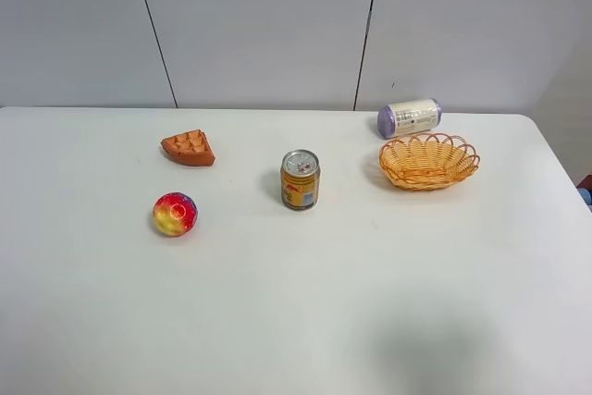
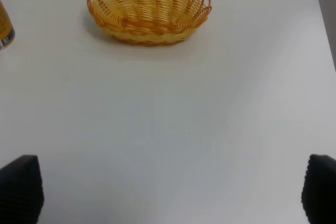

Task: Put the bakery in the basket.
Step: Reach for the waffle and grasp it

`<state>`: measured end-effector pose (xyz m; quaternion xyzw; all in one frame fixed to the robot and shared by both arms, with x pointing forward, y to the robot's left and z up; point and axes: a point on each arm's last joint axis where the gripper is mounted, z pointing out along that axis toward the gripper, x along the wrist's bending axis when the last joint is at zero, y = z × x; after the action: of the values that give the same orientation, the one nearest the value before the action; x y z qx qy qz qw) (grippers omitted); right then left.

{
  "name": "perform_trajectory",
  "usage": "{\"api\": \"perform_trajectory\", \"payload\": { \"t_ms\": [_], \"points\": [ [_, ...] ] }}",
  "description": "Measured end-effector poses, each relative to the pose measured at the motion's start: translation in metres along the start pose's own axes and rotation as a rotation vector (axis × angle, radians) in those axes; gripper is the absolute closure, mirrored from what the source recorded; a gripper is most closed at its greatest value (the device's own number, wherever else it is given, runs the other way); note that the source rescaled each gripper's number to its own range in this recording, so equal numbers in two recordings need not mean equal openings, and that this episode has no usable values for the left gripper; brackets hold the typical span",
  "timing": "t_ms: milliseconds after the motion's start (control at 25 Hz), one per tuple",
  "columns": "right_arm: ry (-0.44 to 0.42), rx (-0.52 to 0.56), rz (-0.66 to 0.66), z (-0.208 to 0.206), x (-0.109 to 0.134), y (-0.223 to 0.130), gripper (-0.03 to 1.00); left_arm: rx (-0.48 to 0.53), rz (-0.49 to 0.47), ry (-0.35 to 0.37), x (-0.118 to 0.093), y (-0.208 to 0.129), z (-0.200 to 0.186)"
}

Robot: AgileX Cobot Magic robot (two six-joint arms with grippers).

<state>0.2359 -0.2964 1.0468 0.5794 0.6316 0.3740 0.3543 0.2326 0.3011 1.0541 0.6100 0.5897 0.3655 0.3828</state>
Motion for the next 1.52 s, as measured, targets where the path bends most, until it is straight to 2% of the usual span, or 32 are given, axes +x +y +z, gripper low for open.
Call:
{"api": "perform_trajectory", "payload": {
  "t_ms": [560, 720, 840, 1000, 1160, 1280, 1440, 1520],
  "points": [
    [0.003, 0.0, -0.002, 0.0, 0.0, 0.0, -0.03, 0.0, 0.0, 0.0, 0.0, 0.0, 0.0],
    [0.065, 0.004, -0.023, -0.001, 0.001, 0.003, -0.03, 0.0, 0.0, 0.0, 0.0, 0.0, 0.0],
    [0.144, 0.039, -0.048, 0.003, 0.004, 0.03, -0.03, 0.0, 0.0, 0.0, 0.0, 0.0, 0.0],
    [0.231, 0.118, -0.09, 0.028, 0.015, 0.093, -0.03, 0.0, 0.0, 0.0, 0.0, 0.0, 0.0],
    [0.316, 0.162, -0.147, 0.073, 0.04, 0.165, -0.03, 0.0, 0.0, 0.0, 0.0, 0.0, 0.0],
    [0.407, 0.19, -0.184, 0.118, 0.071, 0.211, -0.03, 0.0, 0.0, 0.0, 0.0, 0.0, 0.0],
    [0.538, 0.244, -0.271, 0.183, 0.133, 0.252, -0.03, 0.0, 0.0, 0.0, 0.0, 0.0, 0.0],
    [0.586, 0.295, -0.306, 0.218, 0.167, 0.259, -0.03, 0.0, 0.0, 0.0, 0.0, 0.0, 0.0]
  ]
}}
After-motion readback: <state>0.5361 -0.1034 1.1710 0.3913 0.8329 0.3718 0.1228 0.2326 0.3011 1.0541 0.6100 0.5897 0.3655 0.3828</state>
